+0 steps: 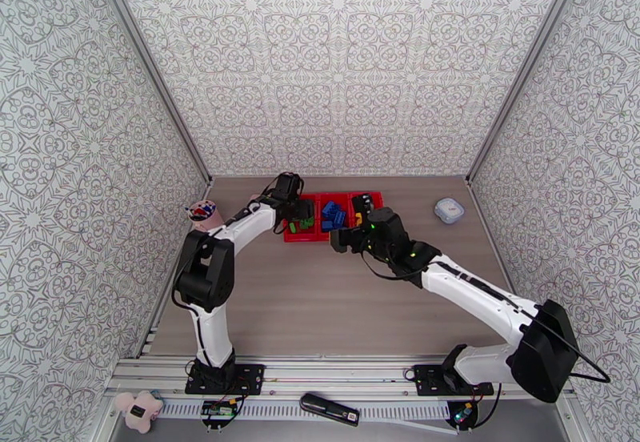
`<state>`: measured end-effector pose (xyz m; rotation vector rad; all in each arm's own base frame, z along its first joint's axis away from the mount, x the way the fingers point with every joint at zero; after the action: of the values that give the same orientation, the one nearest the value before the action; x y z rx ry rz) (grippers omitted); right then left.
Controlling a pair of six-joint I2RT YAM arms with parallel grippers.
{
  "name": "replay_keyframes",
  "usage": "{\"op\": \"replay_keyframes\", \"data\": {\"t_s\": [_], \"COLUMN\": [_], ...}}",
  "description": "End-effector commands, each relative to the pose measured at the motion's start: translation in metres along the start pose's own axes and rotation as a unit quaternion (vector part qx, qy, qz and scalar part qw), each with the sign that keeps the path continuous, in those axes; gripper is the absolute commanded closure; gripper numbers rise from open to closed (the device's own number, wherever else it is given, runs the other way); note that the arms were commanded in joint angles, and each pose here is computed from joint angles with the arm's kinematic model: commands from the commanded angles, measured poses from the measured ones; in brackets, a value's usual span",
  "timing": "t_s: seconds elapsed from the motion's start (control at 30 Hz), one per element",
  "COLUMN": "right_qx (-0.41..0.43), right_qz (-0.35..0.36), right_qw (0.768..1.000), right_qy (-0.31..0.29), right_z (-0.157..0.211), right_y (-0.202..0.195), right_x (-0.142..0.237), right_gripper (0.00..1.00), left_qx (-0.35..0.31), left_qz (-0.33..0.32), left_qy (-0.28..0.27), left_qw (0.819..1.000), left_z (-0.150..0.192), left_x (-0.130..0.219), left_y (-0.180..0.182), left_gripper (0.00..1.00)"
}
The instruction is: Sort the legos into containers by color
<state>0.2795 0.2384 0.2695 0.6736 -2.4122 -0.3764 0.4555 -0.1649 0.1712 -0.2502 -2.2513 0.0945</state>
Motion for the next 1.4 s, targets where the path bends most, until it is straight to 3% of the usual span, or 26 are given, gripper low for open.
{"op": "replay_keyframes", "data": {"t_s": [0.0, 0.27, 0.6, 0.93, 1.17, 1.37], "right_qx": [0.001, 0.002, 0.004, 0.002, 0.018, 0.046], "right_qz": [0.022, 0.042, 0.054, 0.119, 0.169, 0.237], "right_qw": [1.0, 0.999, 0.998, 0.987, 0.974, 0.955], "right_qy": [-0.009, -0.02, -0.039, -0.11, -0.152, -0.173], "right_z": [0.002, 0.002, 0.002, 0.001, 0.001, 0.002], "right_y": [-0.006, -0.011, -0.016, -0.04, -0.07, -0.102], "right_x": [0.005, 0.013, 0.02, 0.039, 0.049, 0.055], "right_gripper": [0.05, 0.05, 0.05, 0.04, 0.0, 0.0], "left_qx": [-0.012, -0.019, -0.035, -0.064, -0.108, -0.091], "left_qz": [0.013, 0.028, 0.031, 0.009, -0.043, -0.087], "left_qy": [0.012, -0.01, -0.097, -0.176, -0.199, -0.228], "left_qw": [1.0, 0.999, 0.994, 0.982, 0.973, 0.966], "left_z": [-0.003, -0.011, -0.014, 0.031, 0.087, 0.123], "left_x": [-0.001, 0.017, 0.068, 0.126, 0.146, 0.158], "left_y": [0.001, -0.002, -0.001, 0.015, 0.048, 0.081], "left_gripper": [0.41, 0.25, 0.01, 0.0, 0.0, 0.0]}}
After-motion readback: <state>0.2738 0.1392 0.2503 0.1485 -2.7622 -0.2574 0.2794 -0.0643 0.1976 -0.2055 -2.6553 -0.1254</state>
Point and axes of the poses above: each hand's point on the last joint's axis, 136 mm out from that joint toward the fingers, its own x axis back along the fingers, its own y axis along the line the jaws close on, z = x × y, the point moved 7 cm from there along x, back along the fingers, and after that the axes turned 6 degrees about -x, right-handed, at the moved point
